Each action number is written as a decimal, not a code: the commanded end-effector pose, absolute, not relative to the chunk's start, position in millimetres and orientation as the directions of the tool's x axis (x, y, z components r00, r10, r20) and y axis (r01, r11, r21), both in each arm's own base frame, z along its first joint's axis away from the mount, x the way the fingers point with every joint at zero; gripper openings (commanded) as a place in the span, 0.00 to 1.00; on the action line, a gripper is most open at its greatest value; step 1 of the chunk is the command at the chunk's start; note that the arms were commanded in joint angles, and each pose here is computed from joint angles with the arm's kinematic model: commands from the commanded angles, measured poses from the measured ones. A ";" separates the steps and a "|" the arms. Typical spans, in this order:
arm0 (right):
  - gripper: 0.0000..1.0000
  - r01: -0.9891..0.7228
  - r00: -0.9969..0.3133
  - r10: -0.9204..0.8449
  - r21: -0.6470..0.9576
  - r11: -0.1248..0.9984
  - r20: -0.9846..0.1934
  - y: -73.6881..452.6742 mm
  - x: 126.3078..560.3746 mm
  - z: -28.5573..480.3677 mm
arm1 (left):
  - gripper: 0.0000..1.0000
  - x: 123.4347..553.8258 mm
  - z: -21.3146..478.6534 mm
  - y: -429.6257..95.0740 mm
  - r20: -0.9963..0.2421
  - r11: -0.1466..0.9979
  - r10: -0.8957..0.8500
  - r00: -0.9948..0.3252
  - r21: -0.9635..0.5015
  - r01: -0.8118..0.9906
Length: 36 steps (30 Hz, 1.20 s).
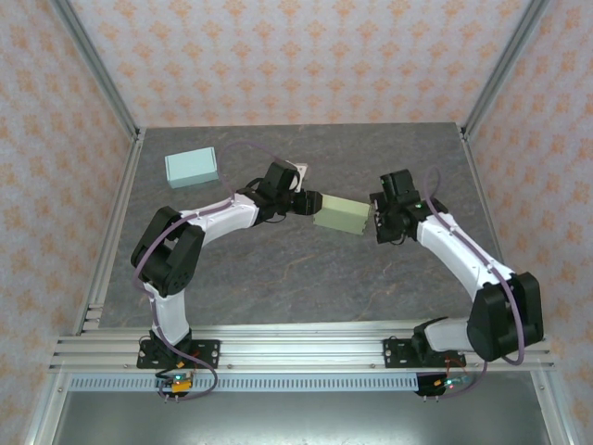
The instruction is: Fold the paper box
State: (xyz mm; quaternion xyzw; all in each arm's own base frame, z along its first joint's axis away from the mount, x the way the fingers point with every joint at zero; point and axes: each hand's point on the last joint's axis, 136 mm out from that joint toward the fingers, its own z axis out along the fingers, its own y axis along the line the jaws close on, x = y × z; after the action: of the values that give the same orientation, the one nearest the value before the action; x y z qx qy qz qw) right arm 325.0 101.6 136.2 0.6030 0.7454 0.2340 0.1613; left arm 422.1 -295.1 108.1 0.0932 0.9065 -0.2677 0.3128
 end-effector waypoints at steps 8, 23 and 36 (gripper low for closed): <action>1.00 0.879 -0.129 0.897 0.468 -0.094 0.422 159.8 350.1 119.1 | 0.58 395.4 61.2 -260.8 -0.561 0.905 0.051 -0.827 -0.324 0.275; 0.63 0.833 -0.239 0.917 0.553 0.025 0.319 189.8 406.8 95.9 | 0.64 401.2 135.5 -220.3 -0.644 0.888 -0.158 -0.749 -0.424 0.178; 0.84 0.711 -0.279 0.928 0.703 0.027 0.247 203.3 403.3 81.1 | 0.84 403.6 222.0 -74.9 -0.808 0.974 -0.226 -0.544 -0.181 -0.136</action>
State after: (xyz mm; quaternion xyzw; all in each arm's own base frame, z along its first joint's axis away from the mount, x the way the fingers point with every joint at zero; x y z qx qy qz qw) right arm 413.5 216.0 63.3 0.5694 0.7227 0.3796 0.0965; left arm 413.9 -117.2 242.1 -0.0733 0.8595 -0.1492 0.4833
